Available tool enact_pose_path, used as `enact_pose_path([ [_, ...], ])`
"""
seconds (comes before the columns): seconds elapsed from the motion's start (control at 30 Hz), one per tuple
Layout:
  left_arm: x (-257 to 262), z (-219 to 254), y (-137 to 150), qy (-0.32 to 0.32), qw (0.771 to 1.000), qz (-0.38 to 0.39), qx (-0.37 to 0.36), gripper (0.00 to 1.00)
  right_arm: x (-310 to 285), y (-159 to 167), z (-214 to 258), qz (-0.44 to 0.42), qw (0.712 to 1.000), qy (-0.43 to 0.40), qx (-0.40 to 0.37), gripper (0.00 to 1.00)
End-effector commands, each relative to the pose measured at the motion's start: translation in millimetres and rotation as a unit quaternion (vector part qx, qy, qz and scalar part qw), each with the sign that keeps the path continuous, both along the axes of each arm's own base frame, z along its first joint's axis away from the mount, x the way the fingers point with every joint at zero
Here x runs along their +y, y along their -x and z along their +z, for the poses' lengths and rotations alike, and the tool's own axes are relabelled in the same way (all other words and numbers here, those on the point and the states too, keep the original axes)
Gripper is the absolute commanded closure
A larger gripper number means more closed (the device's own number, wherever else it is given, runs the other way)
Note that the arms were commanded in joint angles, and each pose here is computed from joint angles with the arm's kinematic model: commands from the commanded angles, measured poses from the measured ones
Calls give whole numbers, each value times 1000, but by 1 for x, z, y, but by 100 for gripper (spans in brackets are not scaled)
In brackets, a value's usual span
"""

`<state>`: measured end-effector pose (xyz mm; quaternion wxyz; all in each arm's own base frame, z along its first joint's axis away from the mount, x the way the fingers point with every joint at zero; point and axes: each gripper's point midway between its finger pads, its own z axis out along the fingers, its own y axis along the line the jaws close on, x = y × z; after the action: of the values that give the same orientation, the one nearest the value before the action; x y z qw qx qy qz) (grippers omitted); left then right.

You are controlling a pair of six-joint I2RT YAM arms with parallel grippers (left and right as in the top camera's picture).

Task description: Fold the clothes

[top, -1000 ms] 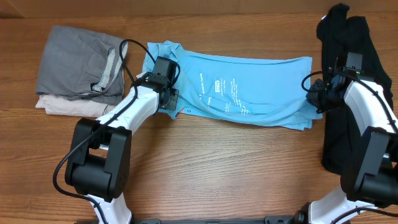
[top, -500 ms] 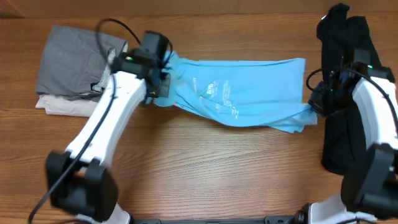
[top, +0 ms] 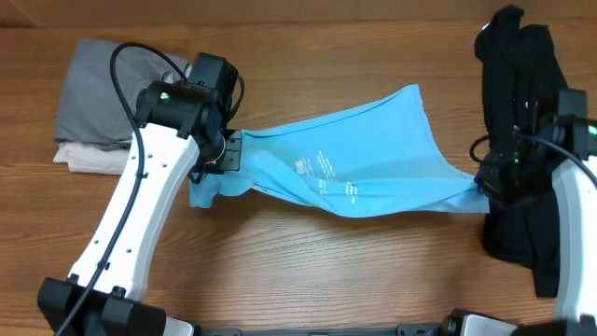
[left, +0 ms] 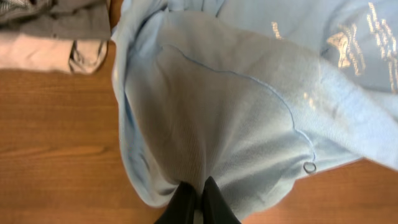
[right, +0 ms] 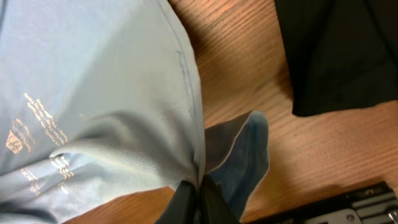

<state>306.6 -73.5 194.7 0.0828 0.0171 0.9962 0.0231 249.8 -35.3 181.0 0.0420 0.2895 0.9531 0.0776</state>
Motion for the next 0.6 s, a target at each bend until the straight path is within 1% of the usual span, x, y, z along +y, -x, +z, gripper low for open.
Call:
enact_pose_path([
  [0.0,0,31,2,18,999,11,-36,96,-1,2,21,-1,999,9,-38,96],
  [0.07,0,30,3,17,999,9,-34,95,-1,2,22,-1,999,9,-40,96],
  [0.13,0,30,2,18,999,9,-35,89,-1,1,22,0,999,10,-40,96],
  [0.17,0,30,2,18,999,9,-35,87,-1,1,22,4,999,11,-41,96],
  [0.23,-1,30,2,18,999,8,-35,88,-1,1,22,8,999,11,-42,96],
  [0.3,-2,29,3,19,999,7,-32,96,-1,0,22,10,999,12,-44,96],
  [0.5,-8,16,10,34,999,3,-7,96,-1,-1,22,20,999,14,-46,96],
  [0.53,-11,12,13,42,999,1,3,94,-2,-1,21,21,999,15,-46,96],
  [0.57,-15,5,16,50,999,-6,13,88,-2,-1,21,21,999,16,-45,95],
])
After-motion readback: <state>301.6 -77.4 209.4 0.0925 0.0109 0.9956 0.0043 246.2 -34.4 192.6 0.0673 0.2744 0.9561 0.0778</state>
